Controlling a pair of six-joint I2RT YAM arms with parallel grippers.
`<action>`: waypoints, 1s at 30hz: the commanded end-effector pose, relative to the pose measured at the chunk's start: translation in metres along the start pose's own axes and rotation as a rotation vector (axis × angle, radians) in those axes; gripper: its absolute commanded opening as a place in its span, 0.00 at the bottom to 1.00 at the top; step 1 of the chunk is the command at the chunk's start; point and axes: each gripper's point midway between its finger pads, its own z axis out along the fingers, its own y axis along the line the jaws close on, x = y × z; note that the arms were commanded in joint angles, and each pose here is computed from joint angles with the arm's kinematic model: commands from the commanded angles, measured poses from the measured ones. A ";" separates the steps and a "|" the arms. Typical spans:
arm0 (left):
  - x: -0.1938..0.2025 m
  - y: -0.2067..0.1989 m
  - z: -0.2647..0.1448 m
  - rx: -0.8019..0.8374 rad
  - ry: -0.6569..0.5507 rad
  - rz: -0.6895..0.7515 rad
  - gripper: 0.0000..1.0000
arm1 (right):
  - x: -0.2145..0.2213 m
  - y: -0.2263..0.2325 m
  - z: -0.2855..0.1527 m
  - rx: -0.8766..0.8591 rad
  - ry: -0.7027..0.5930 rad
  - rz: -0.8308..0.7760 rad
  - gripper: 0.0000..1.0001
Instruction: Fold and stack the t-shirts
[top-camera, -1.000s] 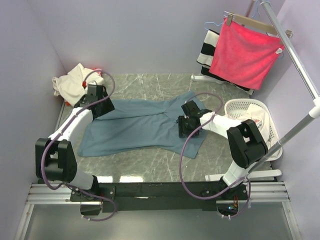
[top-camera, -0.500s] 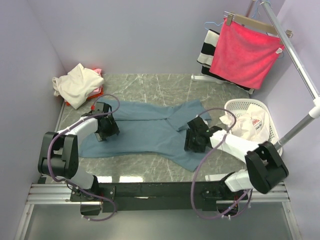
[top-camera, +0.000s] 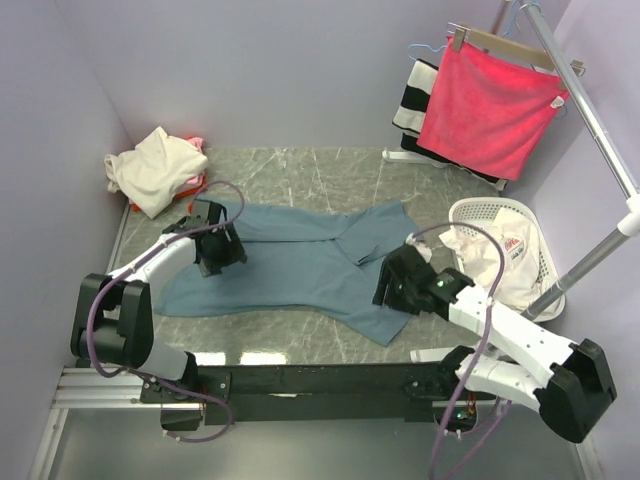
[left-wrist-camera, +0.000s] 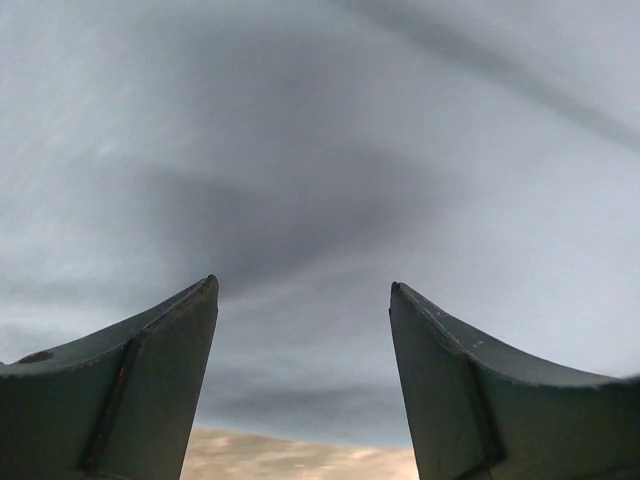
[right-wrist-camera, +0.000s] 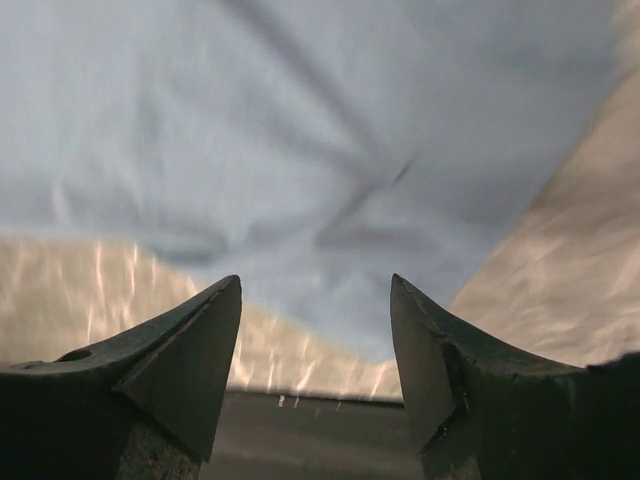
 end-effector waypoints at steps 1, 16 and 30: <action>-0.043 -0.063 -0.033 0.223 -0.132 0.043 0.75 | 0.042 0.013 -0.004 -0.079 0.083 0.051 0.67; -0.020 -0.071 -0.034 0.241 -0.124 0.128 0.76 | 0.096 -0.018 -0.002 0.157 0.068 0.138 0.69; -0.024 -0.073 -0.038 0.245 -0.131 0.163 0.78 | 0.091 -0.015 0.031 0.189 0.023 0.136 0.69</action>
